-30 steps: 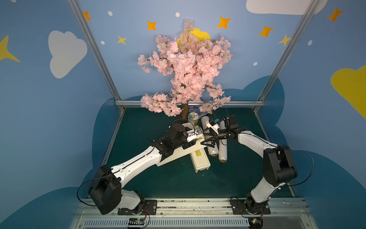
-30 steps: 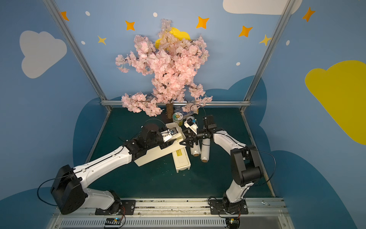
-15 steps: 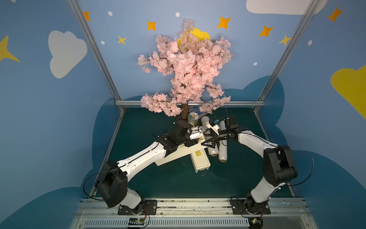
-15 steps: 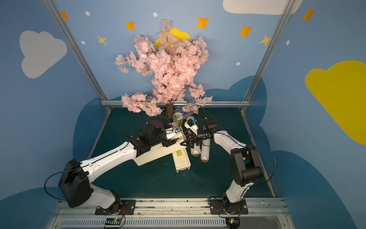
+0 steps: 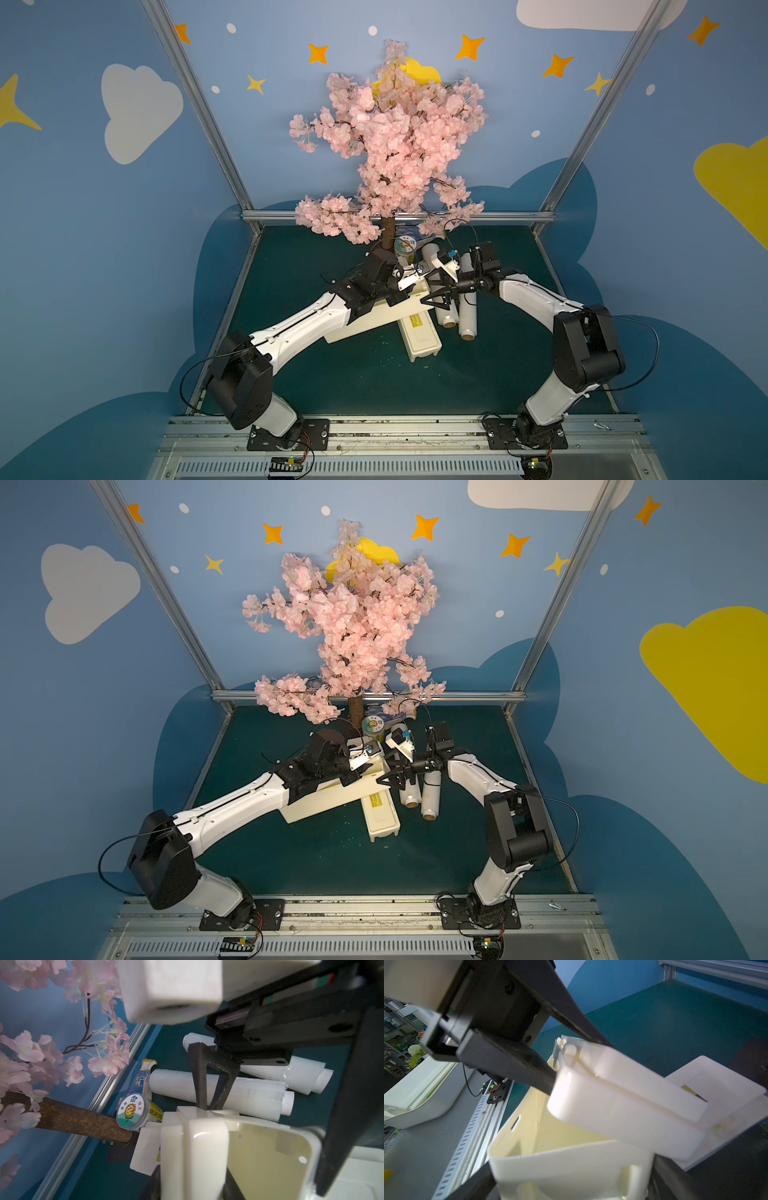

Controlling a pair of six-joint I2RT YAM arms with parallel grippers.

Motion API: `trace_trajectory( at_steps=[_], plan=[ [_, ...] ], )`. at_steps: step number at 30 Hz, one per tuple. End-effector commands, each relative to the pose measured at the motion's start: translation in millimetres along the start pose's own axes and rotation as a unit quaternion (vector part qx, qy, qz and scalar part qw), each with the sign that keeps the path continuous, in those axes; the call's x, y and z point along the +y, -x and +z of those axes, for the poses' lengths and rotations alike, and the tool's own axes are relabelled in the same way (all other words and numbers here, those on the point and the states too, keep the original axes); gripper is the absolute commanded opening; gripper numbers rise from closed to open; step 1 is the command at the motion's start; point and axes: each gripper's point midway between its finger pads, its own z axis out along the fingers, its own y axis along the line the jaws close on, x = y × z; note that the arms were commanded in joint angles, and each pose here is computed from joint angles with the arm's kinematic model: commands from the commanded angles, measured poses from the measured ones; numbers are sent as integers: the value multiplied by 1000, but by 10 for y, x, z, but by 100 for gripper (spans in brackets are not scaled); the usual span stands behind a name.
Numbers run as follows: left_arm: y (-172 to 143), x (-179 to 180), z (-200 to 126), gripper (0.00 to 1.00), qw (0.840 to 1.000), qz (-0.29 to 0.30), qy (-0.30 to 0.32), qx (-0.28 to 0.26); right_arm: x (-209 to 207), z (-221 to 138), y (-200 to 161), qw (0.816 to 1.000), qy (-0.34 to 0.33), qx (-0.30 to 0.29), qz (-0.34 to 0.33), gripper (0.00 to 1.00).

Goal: Put plastic wrap rolls into dispensers
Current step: Open the lid of the plastic wrap cutting box.

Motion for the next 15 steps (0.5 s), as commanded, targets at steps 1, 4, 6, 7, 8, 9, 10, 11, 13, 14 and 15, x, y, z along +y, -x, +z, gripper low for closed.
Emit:
trace_trajectory(
  at_steps=[1,4,6,7,8,9,10,11,13,14,15],
  plan=[
    [-309,3,-40,30,999,-23,-14,47,114,-70,277,997,8,-33,-70,34],
    [-309,186,-127,28,998,-36,7,41,96,-66,239,997,7,-32,-67,34],
    [-314,333,-195,26,998,-49,24,36,84,-55,201,998,6,-31,-63,34],
    [-321,416,-228,25,997,-58,33,33,80,-49,178,998,7,-30,-61,34],
    [-336,510,-270,25,996,-68,45,32,70,-46,167,998,7,-30,-61,34],
    [-366,602,-308,25,995,-76,57,32,69,-33,149,998,8,-29,-60,33],
    [-383,667,-344,24,994,-80,65,31,60,-27,132,998,8,-29,-58,33],
    [-417,738,-380,24,993,-84,75,32,50,-20,110,998,8,-28,-55,32],
    [-454,871,-460,24,991,-91,92,30,36,-7,82,998,9,-27,-50,32],
    [-471,922,-495,23,990,-94,99,30,28,-2,70,998,10,-27,-49,32],
    [-485,953,-518,23,990,-93,104,31,24,6,60,998,11,-27,-48,32]
  ],
)
